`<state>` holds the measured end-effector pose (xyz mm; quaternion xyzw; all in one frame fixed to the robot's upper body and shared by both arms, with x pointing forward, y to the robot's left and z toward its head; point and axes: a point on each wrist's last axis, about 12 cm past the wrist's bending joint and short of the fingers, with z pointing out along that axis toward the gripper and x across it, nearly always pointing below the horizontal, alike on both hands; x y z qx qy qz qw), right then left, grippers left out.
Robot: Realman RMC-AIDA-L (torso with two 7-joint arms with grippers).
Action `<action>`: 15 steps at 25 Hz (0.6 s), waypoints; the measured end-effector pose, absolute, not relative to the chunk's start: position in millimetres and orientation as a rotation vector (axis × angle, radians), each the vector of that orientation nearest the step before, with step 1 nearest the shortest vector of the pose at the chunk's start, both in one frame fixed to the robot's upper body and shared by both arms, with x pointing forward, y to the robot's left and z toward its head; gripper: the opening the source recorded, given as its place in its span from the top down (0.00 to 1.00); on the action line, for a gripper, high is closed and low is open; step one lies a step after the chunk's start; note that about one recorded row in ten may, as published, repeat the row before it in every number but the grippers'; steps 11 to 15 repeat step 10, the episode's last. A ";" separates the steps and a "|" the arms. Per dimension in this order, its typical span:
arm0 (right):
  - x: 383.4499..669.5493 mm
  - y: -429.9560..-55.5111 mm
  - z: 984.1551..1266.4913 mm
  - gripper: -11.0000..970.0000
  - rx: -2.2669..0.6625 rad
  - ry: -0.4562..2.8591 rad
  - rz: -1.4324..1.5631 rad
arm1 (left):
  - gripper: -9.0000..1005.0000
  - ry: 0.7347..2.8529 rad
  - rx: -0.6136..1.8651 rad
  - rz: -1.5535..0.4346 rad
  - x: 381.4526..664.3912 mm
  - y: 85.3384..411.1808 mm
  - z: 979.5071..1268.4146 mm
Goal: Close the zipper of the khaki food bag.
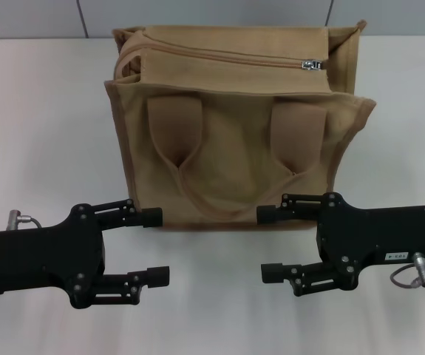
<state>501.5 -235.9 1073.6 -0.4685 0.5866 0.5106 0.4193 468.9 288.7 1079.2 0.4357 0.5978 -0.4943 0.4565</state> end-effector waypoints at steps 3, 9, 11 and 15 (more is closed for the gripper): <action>502.8 -234.5 1072.4 0.17 -1.174 1.478 1.273 | 0.22 1.474 1.075 -1.219 468.9 288.4 1079.1; 502.6 -234.1 1072.3 0.17 -1.175 1.476 1.272 | 0.22 1.473 1.077 -1.222 468.3 289.0 1079.3; 502.6 -234.1 1072.3 0.17 -1.175 1.476 1.272 | 0.22 1.473 1.077 -1.222 468.3 289.0 1079.3; 502.6 -234.1 1072.3 0.17 -1.175 1.476 1.272 | 0.22 1.473 1.077 -1.222 468.3 289.0 1079.3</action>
